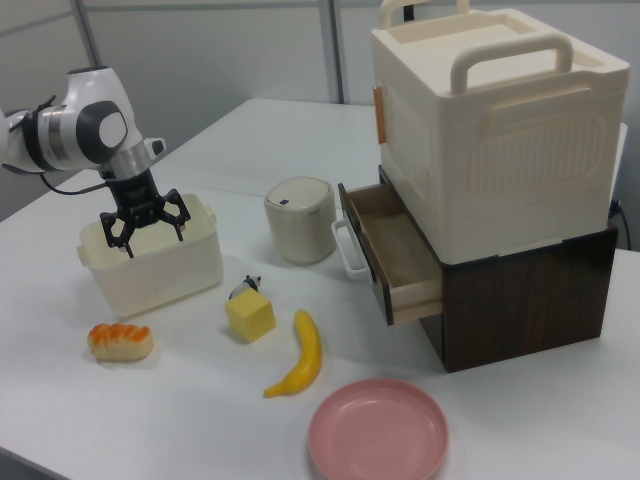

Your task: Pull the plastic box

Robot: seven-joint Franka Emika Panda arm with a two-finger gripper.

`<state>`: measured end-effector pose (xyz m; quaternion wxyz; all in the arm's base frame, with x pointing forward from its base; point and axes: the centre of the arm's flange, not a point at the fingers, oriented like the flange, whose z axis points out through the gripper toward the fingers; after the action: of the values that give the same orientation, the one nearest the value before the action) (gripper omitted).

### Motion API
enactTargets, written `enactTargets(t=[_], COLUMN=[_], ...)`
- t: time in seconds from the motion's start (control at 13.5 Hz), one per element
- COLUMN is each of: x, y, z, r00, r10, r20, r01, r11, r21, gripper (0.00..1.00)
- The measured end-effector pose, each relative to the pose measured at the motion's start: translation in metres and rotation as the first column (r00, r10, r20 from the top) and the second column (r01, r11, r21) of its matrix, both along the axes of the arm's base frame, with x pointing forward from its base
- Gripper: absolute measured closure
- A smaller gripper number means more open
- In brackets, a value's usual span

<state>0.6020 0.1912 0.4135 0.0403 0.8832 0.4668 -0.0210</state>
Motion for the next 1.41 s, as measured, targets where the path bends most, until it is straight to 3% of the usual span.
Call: enactTargets(t=[0.81, 0.89, 1.04, 1.19, 1.41], x=[-0.034, -0.034, -0.031, -0.031, -0.05], y=[-0.05, -0.05, -0.051, -0.059, -0.092], z=[0.026, 0.029, 0.049, 0.082, 0.139], r00=[0.997, 0.998, 0.995, 0.945, 0.815], r10=[0.062, 0.045, -0.102, -0.315, -0.57], r20=[-0.039, -0.032, 0.021, 0.089, 0.1], r01=[-0.064, -0.046, 0.103, 0.315, 0.571], r11=[0.998, 0.998, 0.995, 0.949, 0.821], r21=[-0.031, -0.03, -0.02, 0.014, 0.022], gripper=[0.0, 0.0, 0.0, 0.0, 0.0])
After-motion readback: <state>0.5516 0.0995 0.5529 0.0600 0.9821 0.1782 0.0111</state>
